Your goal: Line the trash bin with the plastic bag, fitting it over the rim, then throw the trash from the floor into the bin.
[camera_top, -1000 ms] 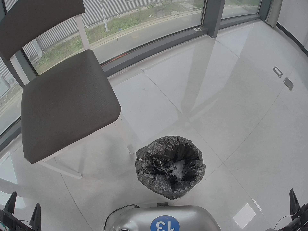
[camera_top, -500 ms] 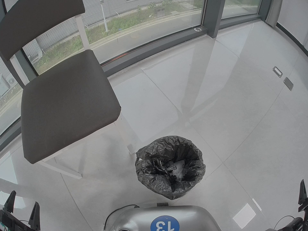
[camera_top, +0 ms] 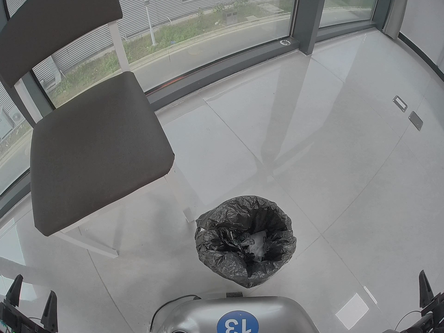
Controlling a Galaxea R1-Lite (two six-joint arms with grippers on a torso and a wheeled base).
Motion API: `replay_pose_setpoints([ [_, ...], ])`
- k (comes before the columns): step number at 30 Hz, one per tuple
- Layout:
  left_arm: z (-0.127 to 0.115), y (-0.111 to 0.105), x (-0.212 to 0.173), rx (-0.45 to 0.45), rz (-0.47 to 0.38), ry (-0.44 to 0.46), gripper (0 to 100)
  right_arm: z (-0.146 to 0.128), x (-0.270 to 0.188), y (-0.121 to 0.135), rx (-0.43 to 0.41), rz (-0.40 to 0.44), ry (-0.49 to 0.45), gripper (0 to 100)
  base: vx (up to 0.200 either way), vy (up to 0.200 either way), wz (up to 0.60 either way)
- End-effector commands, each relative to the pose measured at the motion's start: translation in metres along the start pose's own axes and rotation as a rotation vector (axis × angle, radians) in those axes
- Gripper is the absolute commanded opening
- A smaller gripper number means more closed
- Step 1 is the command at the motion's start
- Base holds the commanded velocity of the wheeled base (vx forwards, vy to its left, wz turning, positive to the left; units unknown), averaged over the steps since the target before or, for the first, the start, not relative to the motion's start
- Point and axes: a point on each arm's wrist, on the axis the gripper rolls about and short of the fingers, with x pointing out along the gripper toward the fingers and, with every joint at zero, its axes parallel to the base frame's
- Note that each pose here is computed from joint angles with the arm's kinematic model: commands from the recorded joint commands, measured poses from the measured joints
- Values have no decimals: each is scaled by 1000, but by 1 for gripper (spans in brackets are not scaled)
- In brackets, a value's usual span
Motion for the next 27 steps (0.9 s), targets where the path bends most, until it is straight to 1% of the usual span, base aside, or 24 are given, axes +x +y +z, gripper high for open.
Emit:
replay_pose_setpoints([
  [1,-2,0,-1,0,0,-13,100,-7,0,2,-41,92,12,100,0,0,0],
  [4,-2,0,-1,0,0,-13,100,-6,0,2,-66,104,6,100,0,0,0],
  [6,-2,0,-1,0,2,-13,100,-6,0,2,-68,106,5,100,0,0,0],
  [12,-2,0,-1,0,2,-13,100,-7,0,2,-24,90,9,100,0,0,0],
  [27,-2,0,-1,0,0,-13,100,-7,0,2,-28,83,10,100,0,0,0],
])
